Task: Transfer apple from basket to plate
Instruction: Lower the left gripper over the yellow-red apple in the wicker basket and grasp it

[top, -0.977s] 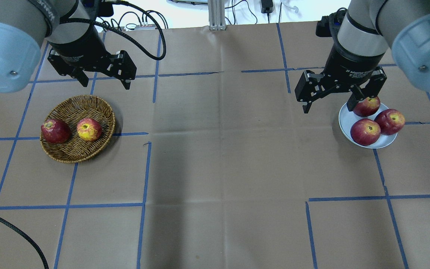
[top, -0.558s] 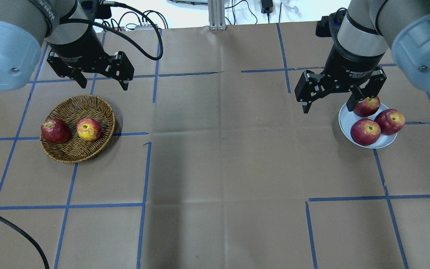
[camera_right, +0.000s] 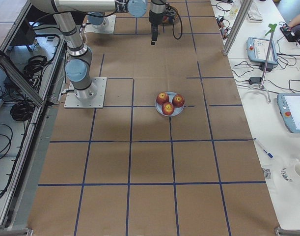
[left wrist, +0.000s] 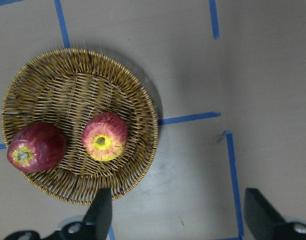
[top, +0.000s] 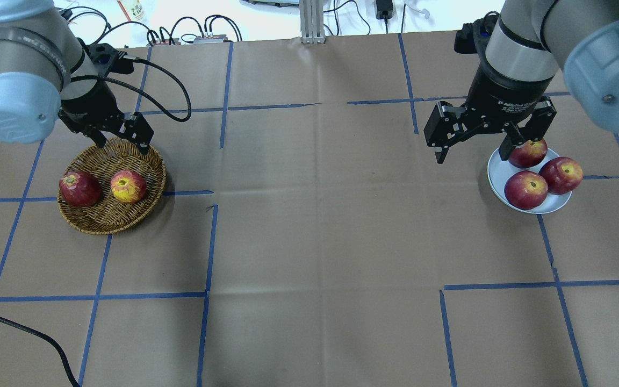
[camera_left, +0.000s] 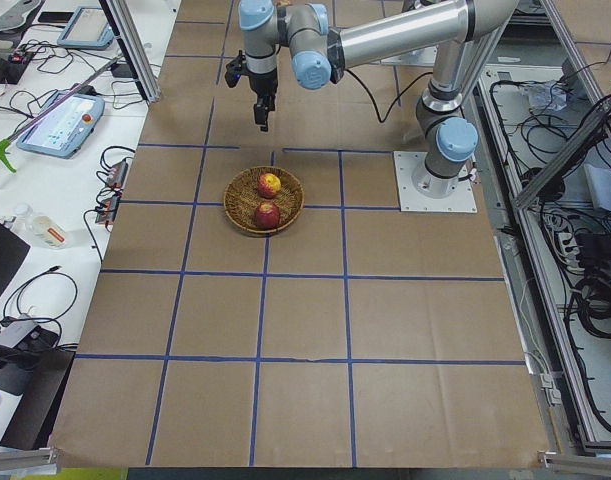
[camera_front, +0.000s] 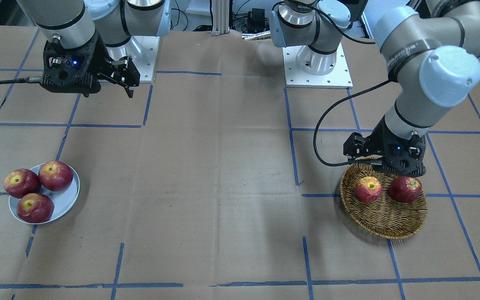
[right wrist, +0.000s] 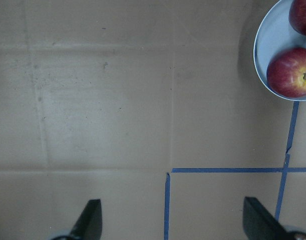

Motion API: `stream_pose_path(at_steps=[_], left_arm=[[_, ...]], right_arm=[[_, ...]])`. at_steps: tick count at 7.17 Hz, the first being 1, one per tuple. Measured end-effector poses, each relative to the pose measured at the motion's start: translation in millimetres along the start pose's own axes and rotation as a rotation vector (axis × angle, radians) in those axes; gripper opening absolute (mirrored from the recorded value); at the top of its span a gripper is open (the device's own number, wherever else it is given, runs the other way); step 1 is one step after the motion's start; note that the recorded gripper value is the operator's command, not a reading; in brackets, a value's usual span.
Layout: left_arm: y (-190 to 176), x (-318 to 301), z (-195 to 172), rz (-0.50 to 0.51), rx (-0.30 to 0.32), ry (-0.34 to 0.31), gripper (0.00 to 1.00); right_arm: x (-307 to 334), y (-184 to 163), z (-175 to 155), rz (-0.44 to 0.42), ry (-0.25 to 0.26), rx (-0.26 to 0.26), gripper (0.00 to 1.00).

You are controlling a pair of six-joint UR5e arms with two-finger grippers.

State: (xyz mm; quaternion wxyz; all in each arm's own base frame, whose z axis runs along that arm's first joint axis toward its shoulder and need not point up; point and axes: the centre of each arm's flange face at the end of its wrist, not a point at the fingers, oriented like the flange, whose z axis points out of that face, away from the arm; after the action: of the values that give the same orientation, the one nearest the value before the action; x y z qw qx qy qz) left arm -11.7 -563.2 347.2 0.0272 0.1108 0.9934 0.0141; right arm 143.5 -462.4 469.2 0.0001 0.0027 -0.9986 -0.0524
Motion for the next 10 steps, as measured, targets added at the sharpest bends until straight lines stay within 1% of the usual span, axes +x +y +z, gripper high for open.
stream_pose_path(at_steps=[1, 2, 3, 4, 6, 9, 10], left_arm=[[0.6, -19.5, 32.3, 0.021, 0.006, -0.003, 0.98], [0.6, -35.9, 64.3, 0.047, 0.007, -0.004, 0.98], [-1.7, -49.0, 91.9, 0.081, 0.0, 0.002, 0.98], [-3.9, -57.0, 111.2, 0.106, -0.009, 0.02, 0.98], [-4.8, -60.0, 129.7, 0.123, -0.017, 0.051, 0.98], [-6.6, -61.6, 148.4, 0.123, -0.043, 0.063, 0.98], [-6.6, -61.4, 153.0, 0.121, -0.05, 0.067, 0.96]], right_arm=[[0.0, 0.0, -0.1, 0.0, 0.0, 0.0, 1.0], [0.0, 0.0, 0.0, 0.0, 0.0, 0.0, 1.0], [0.1, 0.0, 0.0, 0.0, 0.001, 0.0, 1.0], [0.1, 0.0, 0.1, 0.0, 0.001, 0.0, 1.0], [0.0, 0.0, 0.1, 0.0, 0.0, 0.0, 1.0], [0.0, 0.1, 0.6, -0.001, 0.0, -0.001, 1.0], [0.2, 0.1, 0.7, -0.001, 0.001, -0.002, 1.0]])
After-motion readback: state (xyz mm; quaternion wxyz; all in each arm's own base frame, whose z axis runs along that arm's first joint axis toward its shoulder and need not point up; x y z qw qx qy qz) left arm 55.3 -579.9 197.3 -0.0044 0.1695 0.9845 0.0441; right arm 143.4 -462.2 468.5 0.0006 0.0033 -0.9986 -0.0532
